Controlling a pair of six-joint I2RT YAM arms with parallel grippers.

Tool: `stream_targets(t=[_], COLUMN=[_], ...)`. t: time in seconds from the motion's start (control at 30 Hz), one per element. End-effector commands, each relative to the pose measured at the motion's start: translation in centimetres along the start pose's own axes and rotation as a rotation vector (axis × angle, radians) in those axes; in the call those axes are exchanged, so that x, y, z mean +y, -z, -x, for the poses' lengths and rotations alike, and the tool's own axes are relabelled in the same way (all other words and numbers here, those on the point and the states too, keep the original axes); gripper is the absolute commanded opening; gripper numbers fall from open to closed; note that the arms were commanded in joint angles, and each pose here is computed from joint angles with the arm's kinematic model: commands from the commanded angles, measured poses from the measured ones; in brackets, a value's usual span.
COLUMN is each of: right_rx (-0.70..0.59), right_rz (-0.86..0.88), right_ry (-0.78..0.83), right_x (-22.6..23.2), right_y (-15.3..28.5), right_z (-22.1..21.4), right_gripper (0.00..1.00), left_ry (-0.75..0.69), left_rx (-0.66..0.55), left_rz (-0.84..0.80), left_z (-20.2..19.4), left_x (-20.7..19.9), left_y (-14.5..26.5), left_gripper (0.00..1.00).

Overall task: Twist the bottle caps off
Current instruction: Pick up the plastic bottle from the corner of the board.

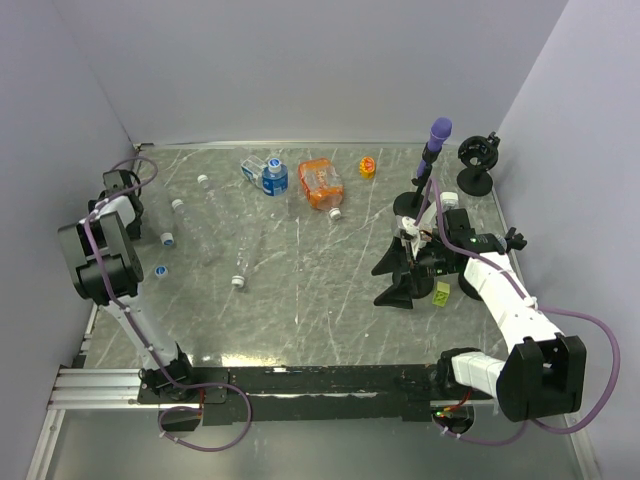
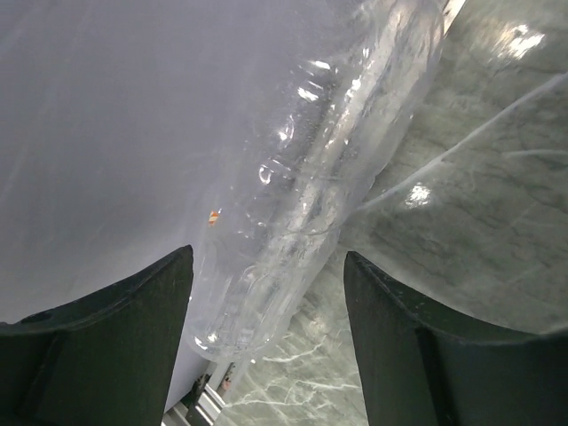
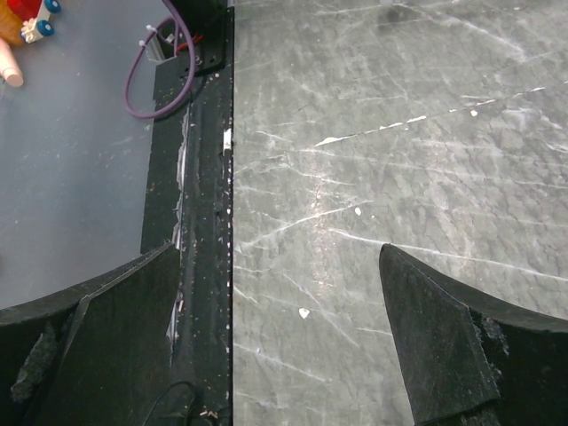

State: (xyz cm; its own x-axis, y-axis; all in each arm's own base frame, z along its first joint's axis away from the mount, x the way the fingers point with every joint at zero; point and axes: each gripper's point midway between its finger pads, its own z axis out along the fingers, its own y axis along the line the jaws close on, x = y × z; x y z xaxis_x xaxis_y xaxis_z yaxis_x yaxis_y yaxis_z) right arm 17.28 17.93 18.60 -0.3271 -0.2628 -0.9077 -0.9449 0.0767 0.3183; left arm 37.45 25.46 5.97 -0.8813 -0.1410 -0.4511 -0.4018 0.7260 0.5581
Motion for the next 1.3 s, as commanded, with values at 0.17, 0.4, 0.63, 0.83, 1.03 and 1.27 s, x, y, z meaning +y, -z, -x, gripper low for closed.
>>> stream_targets(t=[0.17,0.4,0.63,0.83,1.03,1.27], right_rx=[-0.032,-0.034,-0.035,-0.041,-0.046,-0.050], right_rz=[0.025,0.023,0.026,0.029,0.031,0.029], right_ry=[0.034,0.036,0.033,0.038,0.045,0.057], right_x=[0.3,0.3,0.3,0.4,0.6,0.9], right_y=[0.2,0.3,0.3,0.3,0.3,0.4], right_z=[1.1,1.1,1.2,1.3,1.4,1.5], right_gripper=[0.99,0.99,0.99,0.99,0.99,0.99], left_ry=[-0.039,-0.053,-0.054,-0.021,0.040,0.113], left_rx=[0.000,0.021,0.007,-0.052,-0.121,-0.153], left_rz=[0.059,0.076,0.086,0.101,0.077,-0.029], left_z=[0.7,0.4,1.0,2.6,3.6,2.1], left_x=[0.4,0.0,-0.1,0.6,1.5,0.2], left_y=[-1.0,-1.9,-1.4,0.8,4.0,6.7], left_gripper=[0.70,0.67,0.44,0.34,0.29,0.27])
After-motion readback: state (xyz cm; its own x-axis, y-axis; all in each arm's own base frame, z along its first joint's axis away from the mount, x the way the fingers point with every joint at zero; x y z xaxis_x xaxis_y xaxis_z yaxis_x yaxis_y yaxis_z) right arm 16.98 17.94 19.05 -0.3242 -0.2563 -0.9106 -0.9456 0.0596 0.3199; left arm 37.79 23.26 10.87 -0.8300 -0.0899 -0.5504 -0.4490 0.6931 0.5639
